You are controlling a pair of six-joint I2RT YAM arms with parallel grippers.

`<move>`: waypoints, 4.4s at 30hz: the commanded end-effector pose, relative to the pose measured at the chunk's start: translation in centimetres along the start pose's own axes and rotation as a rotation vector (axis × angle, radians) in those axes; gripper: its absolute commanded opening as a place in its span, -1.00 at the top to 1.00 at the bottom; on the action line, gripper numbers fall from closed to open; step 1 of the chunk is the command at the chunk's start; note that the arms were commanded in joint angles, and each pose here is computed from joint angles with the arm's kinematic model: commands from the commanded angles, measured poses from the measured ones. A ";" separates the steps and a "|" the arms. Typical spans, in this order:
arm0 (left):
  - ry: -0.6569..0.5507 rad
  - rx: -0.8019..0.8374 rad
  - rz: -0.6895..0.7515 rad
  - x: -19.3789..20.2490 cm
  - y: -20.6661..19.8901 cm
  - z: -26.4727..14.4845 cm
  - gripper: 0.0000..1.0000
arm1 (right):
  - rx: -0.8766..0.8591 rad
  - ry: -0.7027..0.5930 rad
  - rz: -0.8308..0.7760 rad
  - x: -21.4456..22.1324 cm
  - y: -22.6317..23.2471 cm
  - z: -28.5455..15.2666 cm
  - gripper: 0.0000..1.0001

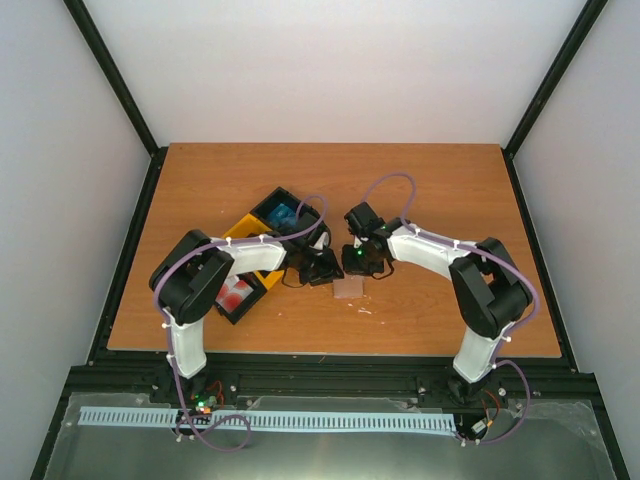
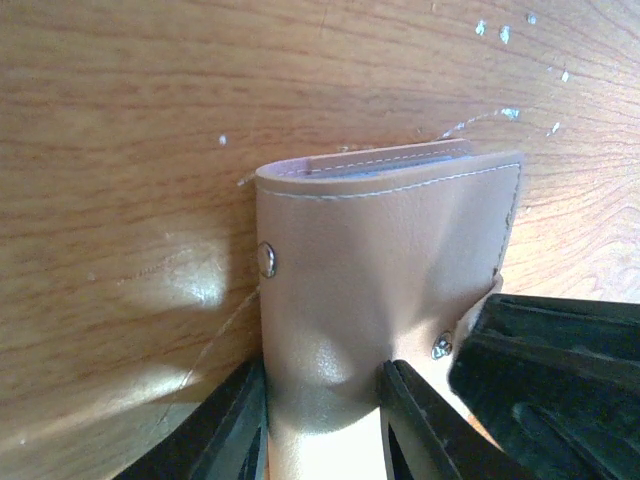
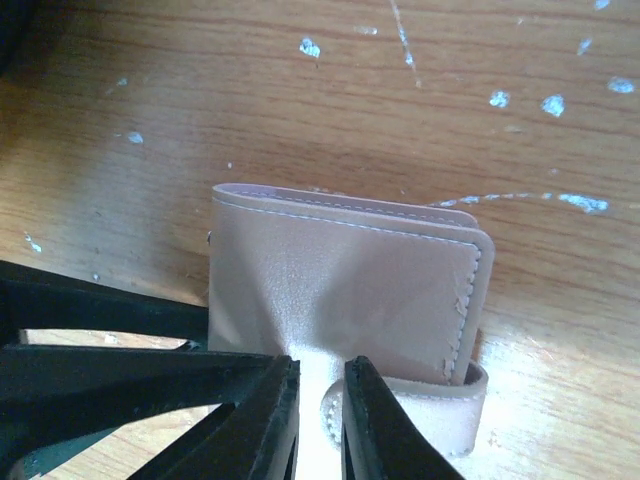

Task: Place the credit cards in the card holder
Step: Close the card holder at the center of the board.

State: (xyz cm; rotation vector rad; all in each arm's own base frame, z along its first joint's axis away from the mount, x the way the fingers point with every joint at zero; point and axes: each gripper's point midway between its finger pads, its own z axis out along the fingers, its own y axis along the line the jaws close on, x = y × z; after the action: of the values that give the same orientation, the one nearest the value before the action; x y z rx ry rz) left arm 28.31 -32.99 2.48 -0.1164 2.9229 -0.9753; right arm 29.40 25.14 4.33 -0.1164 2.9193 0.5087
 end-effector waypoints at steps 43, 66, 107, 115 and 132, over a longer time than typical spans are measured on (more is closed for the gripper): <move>0.043 -0.089 -0.008 0.8 2.8 1.7 0.35 | 0.086 -0.067 0.076 -0.2 -1.3 -1.6 0.79; 0.048 -0.091 -0.008 0.9 3.0 1.8 0.35 | 0.010 0.016 0.124 1.4 -1.0 0.3 0.80; 0.098 -0.188 -0.009 1.6 4.9 3.1 0.37 | 0.110 -0.071 0.107 0.0 -2.8 -1.4 0.56; 0.103 -0.191 -0.015 1.6 4.9 3.2 0.35 | 0.171 -0.057 0.017 -0.2 -2.1 -1.2 0.27; 0.126 -0.213 -0.019 2.0 5.6 3.7 0.43 | 0.069 -0.016 0.064 1.1 -0.8 0.2 0.41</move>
State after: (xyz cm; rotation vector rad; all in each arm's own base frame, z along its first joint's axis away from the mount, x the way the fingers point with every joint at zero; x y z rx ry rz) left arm 28.92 -34.31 2.14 -0.0419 2.9635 -0.9762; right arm 28.76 23.90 4.24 -0.0224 2.9195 0.3794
